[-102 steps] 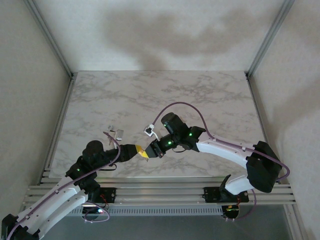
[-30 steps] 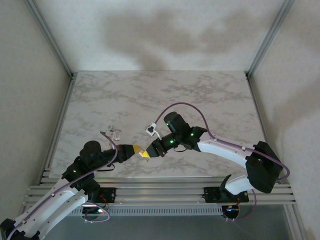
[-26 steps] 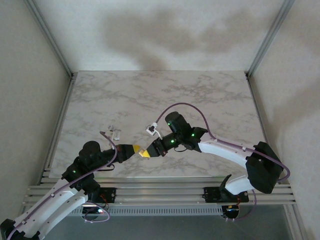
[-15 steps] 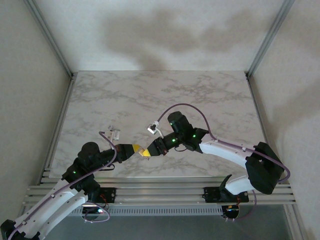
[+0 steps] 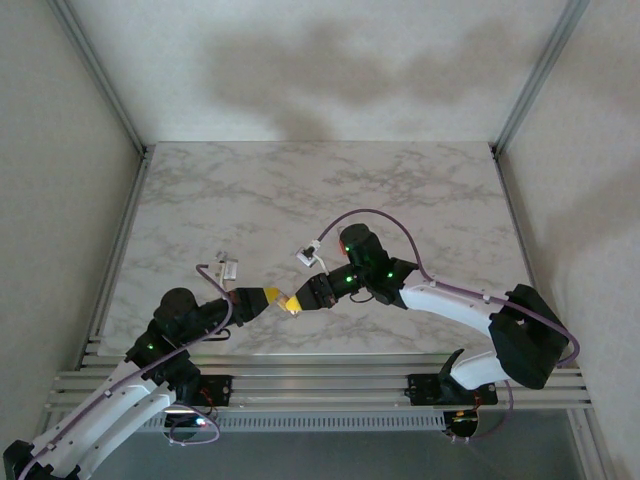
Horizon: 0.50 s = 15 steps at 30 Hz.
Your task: Lock with the key
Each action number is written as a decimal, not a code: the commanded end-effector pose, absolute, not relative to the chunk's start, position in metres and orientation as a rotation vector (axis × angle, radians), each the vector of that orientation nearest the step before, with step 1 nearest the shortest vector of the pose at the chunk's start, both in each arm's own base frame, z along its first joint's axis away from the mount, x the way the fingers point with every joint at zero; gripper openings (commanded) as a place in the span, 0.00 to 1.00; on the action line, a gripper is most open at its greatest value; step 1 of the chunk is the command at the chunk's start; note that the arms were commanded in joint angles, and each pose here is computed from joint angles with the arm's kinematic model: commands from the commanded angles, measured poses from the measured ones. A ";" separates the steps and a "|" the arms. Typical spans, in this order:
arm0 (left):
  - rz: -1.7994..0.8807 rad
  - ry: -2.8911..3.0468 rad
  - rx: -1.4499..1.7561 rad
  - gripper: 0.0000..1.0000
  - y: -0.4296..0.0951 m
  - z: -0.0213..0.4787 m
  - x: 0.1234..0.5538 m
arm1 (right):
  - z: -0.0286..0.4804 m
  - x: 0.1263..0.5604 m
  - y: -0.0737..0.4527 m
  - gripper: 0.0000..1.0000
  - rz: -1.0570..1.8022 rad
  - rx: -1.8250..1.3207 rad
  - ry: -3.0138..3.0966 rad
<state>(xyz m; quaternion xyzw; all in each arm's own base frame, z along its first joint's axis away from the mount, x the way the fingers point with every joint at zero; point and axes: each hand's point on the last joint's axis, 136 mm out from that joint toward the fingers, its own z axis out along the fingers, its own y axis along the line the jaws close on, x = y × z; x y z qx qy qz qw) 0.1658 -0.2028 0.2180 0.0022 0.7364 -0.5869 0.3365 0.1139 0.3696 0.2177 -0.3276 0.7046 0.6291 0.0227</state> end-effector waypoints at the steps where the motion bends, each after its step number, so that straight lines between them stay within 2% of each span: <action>1: -1.503 1.985 -0.056 0.00 -0.199 0.194 0.168 | 0.259 0.108 0.366 0.00 2.035 -1.106 1.964; 15: -1.623 1.918 -0.069 0.00 -0.204 0.203 0.162 | 0.265 0.120 0.375 0.00 2.007 -1.088 1.949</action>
